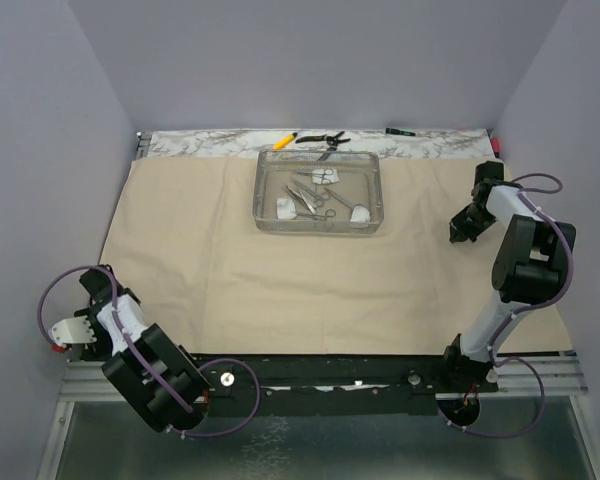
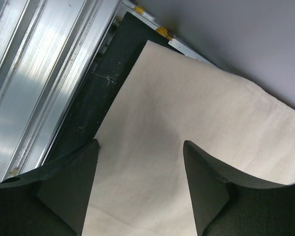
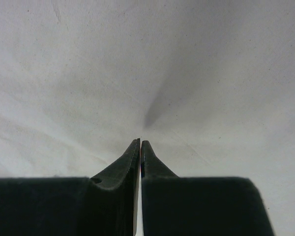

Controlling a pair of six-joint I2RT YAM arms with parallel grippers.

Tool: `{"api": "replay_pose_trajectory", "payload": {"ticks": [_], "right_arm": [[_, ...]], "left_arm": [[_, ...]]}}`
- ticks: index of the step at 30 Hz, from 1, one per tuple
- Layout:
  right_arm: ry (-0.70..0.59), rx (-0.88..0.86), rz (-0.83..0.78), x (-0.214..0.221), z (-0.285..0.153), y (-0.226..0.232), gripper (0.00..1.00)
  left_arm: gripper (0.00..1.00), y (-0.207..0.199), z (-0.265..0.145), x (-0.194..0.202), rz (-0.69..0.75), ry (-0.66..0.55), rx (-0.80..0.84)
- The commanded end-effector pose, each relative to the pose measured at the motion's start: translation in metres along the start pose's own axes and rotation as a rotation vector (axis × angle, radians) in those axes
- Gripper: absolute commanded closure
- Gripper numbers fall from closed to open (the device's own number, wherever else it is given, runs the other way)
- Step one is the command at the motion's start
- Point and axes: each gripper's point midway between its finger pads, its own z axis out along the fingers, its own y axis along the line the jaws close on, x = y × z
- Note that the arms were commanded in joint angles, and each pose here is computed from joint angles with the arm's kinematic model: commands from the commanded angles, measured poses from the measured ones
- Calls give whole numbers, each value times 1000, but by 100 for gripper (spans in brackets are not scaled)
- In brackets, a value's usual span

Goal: Open and lay out the surgical kit
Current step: Smooth out the surgical kit at the center of the board.

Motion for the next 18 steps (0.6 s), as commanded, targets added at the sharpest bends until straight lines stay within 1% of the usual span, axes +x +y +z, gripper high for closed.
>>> {"api": "replay_pose_trajectory", "payload": {"ticks": [1, 4, 6, 9, 12, 15, 17, 18], "right_arm": [[3, 23, 0, -2, 2, -1, 94], [1, 32, 3, -1, 3, -3, 94], [-1, 35, 5, -1, 4, -4, 94], [-4, 38, 10, -1, 4, -5, 94], [-33, 42, 12, -6, -1, -6, 97], [-69, 53, 3, -13, -4, -9, 97], [-74, 68, -3, -14, -4, -11, 97], [-73, 72, -4, -13, -4, -12, 98]], "left_arm": [[27, -7, 3, -14, 11, -49, -5], [27, 0, 8, -8, 26, -27, -39], [29, 3, 12, -2, 34, -3, -60], [39, 1, 14, 0, 64, 10, -75], [55, -7, 13, -5, 72, 4, -64], [68, -24, 5, -13, 69, 3, -29], [73, -37, 0, -21, 79, -6, -4], [74, -42, -3, -26, 84, -12, 4]]}}
